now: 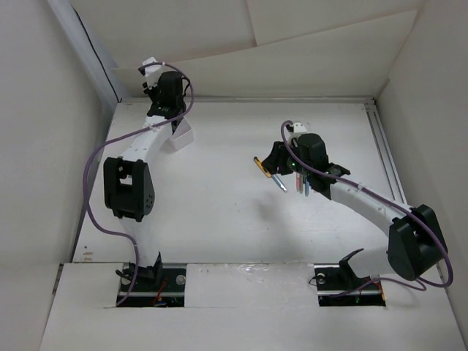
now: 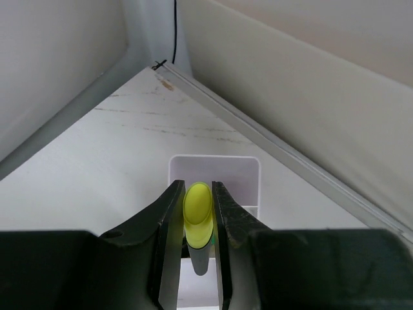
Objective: Sort the stationery into containers
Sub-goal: Place the pen in the storage box.
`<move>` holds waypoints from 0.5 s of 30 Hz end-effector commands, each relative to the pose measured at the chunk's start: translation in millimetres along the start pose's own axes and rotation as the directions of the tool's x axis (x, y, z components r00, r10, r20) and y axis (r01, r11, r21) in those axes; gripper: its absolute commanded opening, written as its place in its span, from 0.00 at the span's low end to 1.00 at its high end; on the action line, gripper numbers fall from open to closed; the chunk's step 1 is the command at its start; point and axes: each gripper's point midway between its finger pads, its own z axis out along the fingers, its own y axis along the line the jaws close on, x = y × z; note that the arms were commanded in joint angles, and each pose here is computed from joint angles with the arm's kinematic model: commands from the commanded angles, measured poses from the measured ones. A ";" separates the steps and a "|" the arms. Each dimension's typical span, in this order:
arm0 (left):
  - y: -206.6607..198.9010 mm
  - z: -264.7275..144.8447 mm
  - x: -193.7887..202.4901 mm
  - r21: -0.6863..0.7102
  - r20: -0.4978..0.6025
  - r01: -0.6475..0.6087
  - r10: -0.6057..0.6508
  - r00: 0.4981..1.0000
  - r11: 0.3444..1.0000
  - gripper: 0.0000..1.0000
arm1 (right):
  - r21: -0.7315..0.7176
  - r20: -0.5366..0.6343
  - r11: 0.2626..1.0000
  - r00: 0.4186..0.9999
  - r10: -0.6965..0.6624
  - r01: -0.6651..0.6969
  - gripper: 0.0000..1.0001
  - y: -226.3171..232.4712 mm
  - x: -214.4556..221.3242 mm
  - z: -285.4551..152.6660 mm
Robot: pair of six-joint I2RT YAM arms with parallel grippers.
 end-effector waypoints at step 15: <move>10.2 21.8 4.3 -0.085 0.104 -0.053 0.062 0.993 0.995 0.00 | -0.034 0.077 0.999 0.997 -0.019 0.021 0.52 7.1 -17.6 -3.4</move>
